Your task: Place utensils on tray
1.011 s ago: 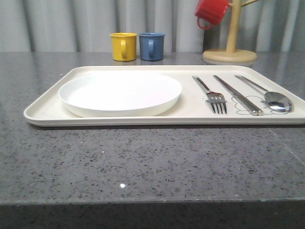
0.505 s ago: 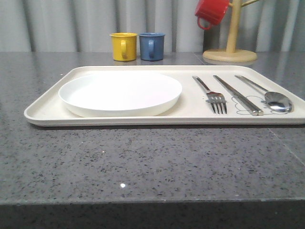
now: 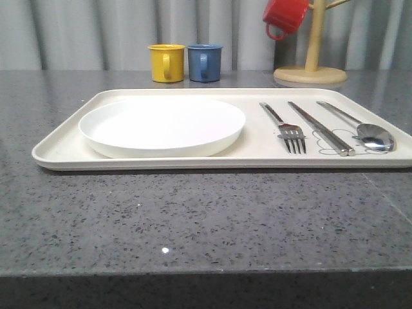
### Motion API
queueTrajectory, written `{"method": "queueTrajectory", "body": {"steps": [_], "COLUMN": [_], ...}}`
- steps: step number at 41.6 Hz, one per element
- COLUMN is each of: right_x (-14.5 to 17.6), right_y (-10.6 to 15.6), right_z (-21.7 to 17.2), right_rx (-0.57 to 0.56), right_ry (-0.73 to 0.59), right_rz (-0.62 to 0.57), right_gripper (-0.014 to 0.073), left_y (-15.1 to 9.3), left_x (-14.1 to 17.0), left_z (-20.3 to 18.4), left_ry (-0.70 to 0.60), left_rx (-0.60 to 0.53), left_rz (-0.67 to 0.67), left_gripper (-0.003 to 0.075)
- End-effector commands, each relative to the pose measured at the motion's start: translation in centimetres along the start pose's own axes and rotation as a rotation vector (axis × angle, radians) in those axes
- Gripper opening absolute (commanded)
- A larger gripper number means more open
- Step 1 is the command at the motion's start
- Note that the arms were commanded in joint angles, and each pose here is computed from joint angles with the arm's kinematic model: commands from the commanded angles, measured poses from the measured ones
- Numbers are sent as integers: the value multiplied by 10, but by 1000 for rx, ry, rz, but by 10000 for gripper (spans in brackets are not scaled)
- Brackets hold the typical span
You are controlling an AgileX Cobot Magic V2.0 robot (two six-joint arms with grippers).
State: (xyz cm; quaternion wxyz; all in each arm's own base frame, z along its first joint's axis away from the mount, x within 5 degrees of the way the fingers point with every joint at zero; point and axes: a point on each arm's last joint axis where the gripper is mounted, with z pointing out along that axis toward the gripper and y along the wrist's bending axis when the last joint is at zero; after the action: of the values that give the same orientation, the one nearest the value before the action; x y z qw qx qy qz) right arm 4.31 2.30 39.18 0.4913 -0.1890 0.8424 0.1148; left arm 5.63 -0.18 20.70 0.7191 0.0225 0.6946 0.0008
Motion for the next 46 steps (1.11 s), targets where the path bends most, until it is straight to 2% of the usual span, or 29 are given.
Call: {"method": "queueTrajectory", "body": {"steps": [1,17,24,30,46], "right_x": [-11,-11,-11,-11,-11], "right_y": [-1,-1,-1,-1,-1], "right_z": [-3,-3,-3,-3,-3], "right_rx": [6,6,6,6,6], "right_ry": [-79,-79,-79,-79,-79], "right_rz": [-5,-5,-5,-5,-5], "right_gripper": [-66,-66,-66,-66,-66], "left_y": [1,2,2,2,1], "left_x": [-8,-8,-12,-13,-13], "left_z": [-2,-2,-3,-3,-3], "left_ry": [-108,-107,-152,-157,-158], "left_rx": [-10,-33,-37,-31,-9], "left_rz": [6,27,20,-36,-15], "left_gripper": [-20,-20,-20,-20,-20]}}
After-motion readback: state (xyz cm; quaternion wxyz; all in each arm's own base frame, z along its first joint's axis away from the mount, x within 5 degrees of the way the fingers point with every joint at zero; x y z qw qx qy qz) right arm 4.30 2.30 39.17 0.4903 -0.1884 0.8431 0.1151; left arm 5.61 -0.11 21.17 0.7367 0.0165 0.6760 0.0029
